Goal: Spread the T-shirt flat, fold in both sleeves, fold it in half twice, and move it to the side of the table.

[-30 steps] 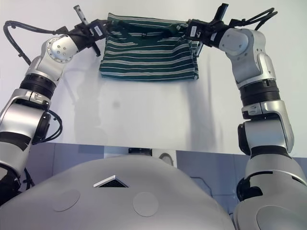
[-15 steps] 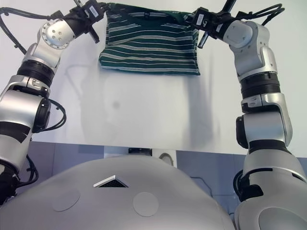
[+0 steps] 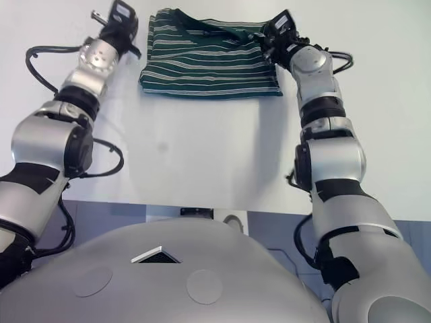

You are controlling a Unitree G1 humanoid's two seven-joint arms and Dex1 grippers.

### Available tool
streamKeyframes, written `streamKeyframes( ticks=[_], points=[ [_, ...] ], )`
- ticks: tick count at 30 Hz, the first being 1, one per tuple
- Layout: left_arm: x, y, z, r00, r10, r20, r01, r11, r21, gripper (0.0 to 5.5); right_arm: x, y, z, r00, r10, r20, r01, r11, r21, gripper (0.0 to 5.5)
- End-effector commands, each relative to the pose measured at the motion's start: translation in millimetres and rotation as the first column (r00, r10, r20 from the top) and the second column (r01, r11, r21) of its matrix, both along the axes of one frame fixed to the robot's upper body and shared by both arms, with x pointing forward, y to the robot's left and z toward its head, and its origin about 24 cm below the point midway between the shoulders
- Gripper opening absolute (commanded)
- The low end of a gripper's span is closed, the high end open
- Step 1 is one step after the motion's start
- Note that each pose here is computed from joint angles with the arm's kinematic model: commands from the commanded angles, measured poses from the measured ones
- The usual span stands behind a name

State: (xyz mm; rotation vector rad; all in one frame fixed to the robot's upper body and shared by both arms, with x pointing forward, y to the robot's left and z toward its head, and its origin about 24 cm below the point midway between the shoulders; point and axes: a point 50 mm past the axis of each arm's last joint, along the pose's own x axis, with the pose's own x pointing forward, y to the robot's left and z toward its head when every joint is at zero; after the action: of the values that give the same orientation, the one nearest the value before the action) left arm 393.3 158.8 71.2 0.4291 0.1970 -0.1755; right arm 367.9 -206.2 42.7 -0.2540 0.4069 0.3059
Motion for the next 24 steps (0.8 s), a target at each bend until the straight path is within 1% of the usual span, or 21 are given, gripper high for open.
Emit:
streamKeyframes(
  ticks=[1, 2, 3, 4, 5, 6, 7, 8, 9, 11, 12, 13, 14, 15, 16, 17, 18, 20, 21, 22, 24],
  points=[
    [12.8, 20.9, 32.5, 0.987, 0.157, 0.021, -0.141, 0.931, -0.337, 2.01, 17.1, -16.0, 36.1, 0.972, -0.224, 0.072, 0.188, 0.923, 0.336, 2.67],
    [12.5, 28.3, 36.0, 0.984, 0.173, 0.036, -0.143, 0.899, -0.415, 2.21, 19.0, -20.0, 45.4, 0.968, -0.220, 0.121, 0.167, 0.924, 0.343, 2.88],
    [10.6, 35.5, 36.3, 0.983, 0.176, 0.055, -0.133, 0.881, -0.454, 2.30, 19.3, -20.9, 51.9, 0.969, -0.174, 0.174, 0.115, 0.946, 0.305, 2.99],
    [6.7, 44.3, 34.8, 0.982, 0.168, 0.092, -0.111, 0.892, -0.439, 2.47, 18.5, -18.5, 57.4, 0.970, -0.086, 0.229, 0.034, 0.974, 0.224, 3.17],
    [0.0, 55.0, 32.3, 0.978, 0.156, 0.142, -0.083, 0.903, -0.421, 2.63, 15.3, -13.0, 63.3, 0.957, 0.055, 0.283, -0.091, 0.989, 0.116, 3.34],
    [-8.2, 65.1, 30.4, 0.971, 0.137, 0.195, -0.051, 0.919, -0.390, 2.84, 8.0, -7.4, 66.2, 0.925, 0.219, 0.311, -0.226, 0.974, -0.015, 3.56],
    [-16.9, 74.4, 29.3, 0.964, 0.127, 0.233, -0.033, 0.928, -0.371, 3.08, -2.8, -1.4, 62.3, 0.879, 0.381, 0.286, -0.351, 0.924, -0.152, 3.83],
    [-23.1, 79.0, 28.9, 0.959, 0.119, 0.256, -0.021, 0.935, -0.355, 3.23, -13.7, 0.1, 53.1, 0.839, 0.498, 0.220, -0.436, 0.857, -0.275, 3.99],
    [-29.4, 82.8, 28.8, 0.954, 0.113, 0.276, -0.018, 0.946, -0.325, 3.45, -25.9, -3.6, 38.6, 0.800, 0.591, 0.108, -0.503, 0.757, -0.417, 4.21],
    [-37.6, 82.8, 30.7, 0.946, 0.110, 0.305, -0.013, 0.953, -0.302, 3.75, -48.2, -15.9, 13.8, 0.711, 0.693, -0.118, -0.609, 0.523, -0.596, 4.54],
    [-40.8, 80.9, 31.1, 0.943, 0.110, 0.315, -0.012, 0.955, -0.296, 3.85, -58.6, -22.2, 4.7, 0.639, 0.727, -0.250, -0.652, 0.339, -0.678, 4.67],
    [-44.3, 77.9, 30.9, 0.941, 0.109, 0.321, -0.009, 0.954, -0.298, 4.07, -70.5, -25.6, -1.2, 0.557, 0.749, -0.359, -0.694, 0.183, -0.696, 4.87],
    [-48.7, 74.2, 30.6, 0.938, 0.106, 0.331, -0.004, 0.956, -0.293, 4.23, -87.0, -22.7, -5.4, 0.448, 0.775, -0.446, -0.746, 0.050, -0.664, 5.02],
    [-52.8, 69.4, 30.3, 0.935, 0.102, 0.339, 0.004, 0.955, -0.297, 4.35, -107.5, -9.5, -6.0, 0.347, 0.818, -0.459, -0.804, 0.008, -0.594, 5.16],
    [-56.3, 65.3, 29.9, 0.934, 0.100, 0.343, 0.008, 0.954, -0.300, 4.56, -125.9, 8.2, -1.5, 0.271, 0.869, -0.413, -0.854, 0.020, -0.520, 5.34],
    [-59.7, 58.5, 27.8, 0.937, 0.081, 0.341, 0.025, 0.955, -0.297, 4.67, -135.0, 40.0, 16.2, 0.258, 0.934, -0.246, -0.881, 0.123, -0.456, 5.39],
    [-63.6, 48.7, 25.9, 0.941, 0.047, 0.334, 0.063, 0.948, -0.311, 4.85, -132.0, 68.7, 36.5, 0.302, 0.952, -0.059, -0.882, 0.255, -0.395, 5.40],
    [-74.2, 22.2, 24.5, 0.953, -0.065, 0.294, 0.194, 0.881, -0.432, 5.26, -110.5, 101.1, 70.3, 0.464, 0.857, 0.224, -0.798, 0.514, -0.316, 5.40],
    [-80.5, 9.3, 24.6, 0.948, -0.147, 0.283, 0.268, 0.850, -0.454, 5.36, -99.4, 104.7, 79.2, 0.541, 0.787, 0.296, -0.736, 0.614, -0.286, 5.40],
    [-89.5, -4.1, 24.3, 0.928, -0.256, 0.270, 0.354, 0.828, -0.434, 5.36, -89.9, 101.1, 84.5, 0.604, 0.726, 0.329, -0.672, 0.686, -0.278, 5.40],
    [-111.8, -23.4, 17.1, 0.856, -0.481, 0.190, 0.517, 0.787, -0.337, 5.36, -74.1, 86.4, 92.0, 0.694, 0.630, 0.348, -0.567, 0.776, -0.276, 5.40]
  ],
)
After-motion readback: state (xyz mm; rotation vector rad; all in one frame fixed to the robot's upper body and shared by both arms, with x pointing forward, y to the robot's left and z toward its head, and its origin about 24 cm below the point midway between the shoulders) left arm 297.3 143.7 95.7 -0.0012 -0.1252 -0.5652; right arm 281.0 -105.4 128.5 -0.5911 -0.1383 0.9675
